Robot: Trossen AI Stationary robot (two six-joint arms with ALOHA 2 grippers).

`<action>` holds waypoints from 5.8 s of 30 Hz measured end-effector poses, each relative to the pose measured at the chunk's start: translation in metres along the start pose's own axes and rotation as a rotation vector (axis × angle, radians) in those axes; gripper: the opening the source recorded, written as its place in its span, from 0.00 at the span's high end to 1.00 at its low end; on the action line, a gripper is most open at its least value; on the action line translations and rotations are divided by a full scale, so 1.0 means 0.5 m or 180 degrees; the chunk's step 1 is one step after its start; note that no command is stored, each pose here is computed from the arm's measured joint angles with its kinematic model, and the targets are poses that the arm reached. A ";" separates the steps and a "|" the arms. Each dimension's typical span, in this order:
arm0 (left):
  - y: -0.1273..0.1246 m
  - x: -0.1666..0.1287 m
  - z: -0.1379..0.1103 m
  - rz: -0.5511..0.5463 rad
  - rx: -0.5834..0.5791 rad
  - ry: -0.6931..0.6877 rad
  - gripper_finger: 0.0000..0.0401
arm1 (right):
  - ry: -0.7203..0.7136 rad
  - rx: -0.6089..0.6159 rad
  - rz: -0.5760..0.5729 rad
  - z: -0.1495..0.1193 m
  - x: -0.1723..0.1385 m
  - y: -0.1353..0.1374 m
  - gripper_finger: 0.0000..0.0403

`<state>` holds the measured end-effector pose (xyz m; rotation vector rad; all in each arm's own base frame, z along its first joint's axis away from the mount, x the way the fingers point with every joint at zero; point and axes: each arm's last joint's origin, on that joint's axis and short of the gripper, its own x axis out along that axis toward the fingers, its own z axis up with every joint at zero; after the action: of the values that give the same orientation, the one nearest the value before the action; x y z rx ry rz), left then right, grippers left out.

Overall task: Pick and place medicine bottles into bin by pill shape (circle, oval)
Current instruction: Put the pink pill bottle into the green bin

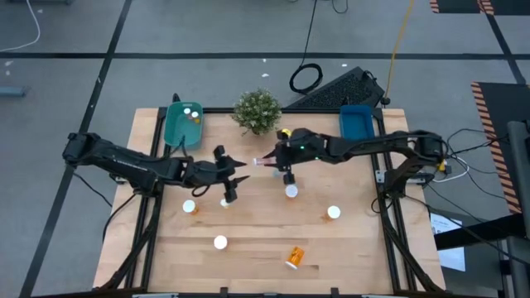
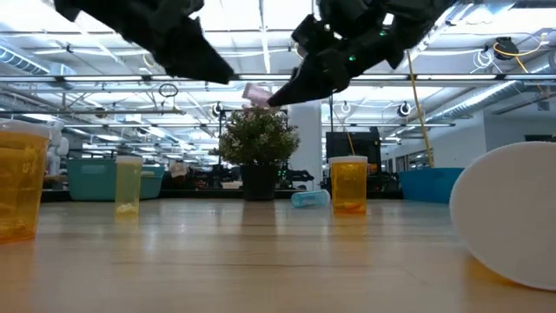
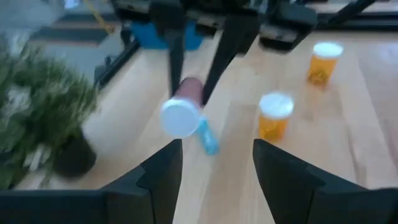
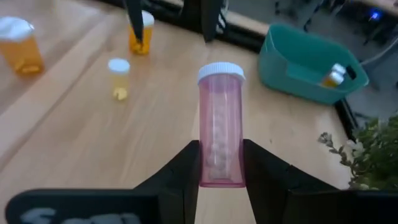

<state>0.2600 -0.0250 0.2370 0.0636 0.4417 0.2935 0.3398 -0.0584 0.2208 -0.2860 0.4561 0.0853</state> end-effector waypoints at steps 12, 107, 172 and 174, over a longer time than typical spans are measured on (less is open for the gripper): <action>0.014 0.033 0.014 0.0606 -0.0210 -0.0389 0.34 | -0.0396 -0.0099 -0.0385 -0.013 -0.031 0.004 0.75; 0.285 -0.158 -0.041 0.1666 -0.1689 0.0613 0.67 | 0.0131 -0.0608 -0.0750 -0.003 -0.082 0.008 0.23; 0.543 -0.019 -0.194 0.3162 -0.3389 0.2745 0.67 | 0.0303 -0.0591 -0.0726 -0.006 -0.202 -0.011 0.23; 0.542 -0.019 -0.194 0.3160 -0.3384 0.2750 0.67 | 0.0270 -0.0633 -0.0752 -0.013 -0.209 -0.006 0.23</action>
<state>0.1380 0.2312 0.1869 -0.9461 1.0401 1.5298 0.2437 -0.0652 0.2627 -0.5382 0.4958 -0.1131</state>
